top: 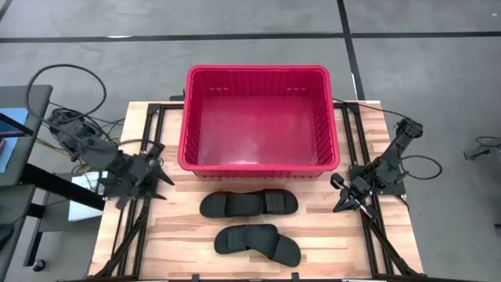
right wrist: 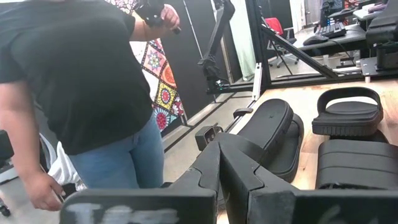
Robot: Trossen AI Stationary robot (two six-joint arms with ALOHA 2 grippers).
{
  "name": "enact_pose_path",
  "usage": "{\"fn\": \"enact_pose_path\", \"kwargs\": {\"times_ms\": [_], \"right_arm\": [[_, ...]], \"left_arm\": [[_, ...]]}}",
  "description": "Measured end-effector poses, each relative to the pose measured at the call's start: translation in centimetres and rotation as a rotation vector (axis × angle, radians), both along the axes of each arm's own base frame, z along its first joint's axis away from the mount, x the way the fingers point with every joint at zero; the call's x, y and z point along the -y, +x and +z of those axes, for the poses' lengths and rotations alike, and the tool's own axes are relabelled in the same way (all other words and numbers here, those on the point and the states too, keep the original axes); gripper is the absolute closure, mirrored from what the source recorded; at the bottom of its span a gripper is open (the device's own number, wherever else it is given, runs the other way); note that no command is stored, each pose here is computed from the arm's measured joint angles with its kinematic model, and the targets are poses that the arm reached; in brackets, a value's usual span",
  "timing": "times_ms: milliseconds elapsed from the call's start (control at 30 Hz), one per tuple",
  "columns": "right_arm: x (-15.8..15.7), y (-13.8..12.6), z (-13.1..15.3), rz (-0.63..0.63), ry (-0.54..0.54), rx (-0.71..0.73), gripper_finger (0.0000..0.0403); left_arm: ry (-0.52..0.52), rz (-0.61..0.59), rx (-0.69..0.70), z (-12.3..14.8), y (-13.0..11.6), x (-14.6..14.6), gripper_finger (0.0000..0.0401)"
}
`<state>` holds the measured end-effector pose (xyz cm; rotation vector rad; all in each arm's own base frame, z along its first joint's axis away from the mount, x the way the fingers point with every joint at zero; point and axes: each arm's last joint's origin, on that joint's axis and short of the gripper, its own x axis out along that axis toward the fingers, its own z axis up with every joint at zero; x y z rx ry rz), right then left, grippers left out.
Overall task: Pick and place slides into bin
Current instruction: Put the slide into the organizer bin
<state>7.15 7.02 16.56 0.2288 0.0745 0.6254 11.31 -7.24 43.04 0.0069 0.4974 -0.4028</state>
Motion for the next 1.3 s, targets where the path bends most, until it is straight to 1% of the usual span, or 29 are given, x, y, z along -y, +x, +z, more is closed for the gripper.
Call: {"fn": "enact_pose_path", "kwargs": {"times_ms": [167,400,600,733,867,967,1067,1233,1300], "right_arm": [[0.0,0.0,0.0,0.000,0.000,0.000,0.0403],[0.0,0.0,0.0,0.000,0.000,0.000,0.0403],[0.0,0.0,0.0,0.000,0.000,0.000,0.0403],[0.0,0.0,0.0,0.000,0.000,0.000,0.0403],[0.0,0.0,0.0,0.000,0.000,0.000,0.0403],[0.0,0.0,0.0,0.000,0.000,0.000,0.0403],[0.0,0.0,0.0,0.000,0.000,0.000,0.0403],[0.0,0.0,0.0,0.000,0.000,0.000,0.0403],[0.0,0.0,0.0,0.000,0.000,0.000,0.0403]], "left_arm": [[0.108,-0.019,-0.097,-1.3,1.1,0.8,0.0214],[0.218,-0.017,-0.232,-3.1,2.9,2.0,0.0214],[0.382,-0.100,-0.354,-5.0,3.9,3.3,0.0214],[0.484,-0.159,-0.406,-6.1,4.6,4.1,0.0214],[0.586,-0.209,-0.432,-7.1,5.5,5.0,0.0214],[0.684,-0.254,-0.453,-8.0,6.2,5.6,0.0214],[0.755,-0.300,-0.439,-8.6,6.9,6.1,0.0214],[0.854,-0.362,-0.392,-8.5,7.0,6.0,0.0214],[0.900,-0.395,-0.408,-8.6,6.8,5.8,0.0214]]}}
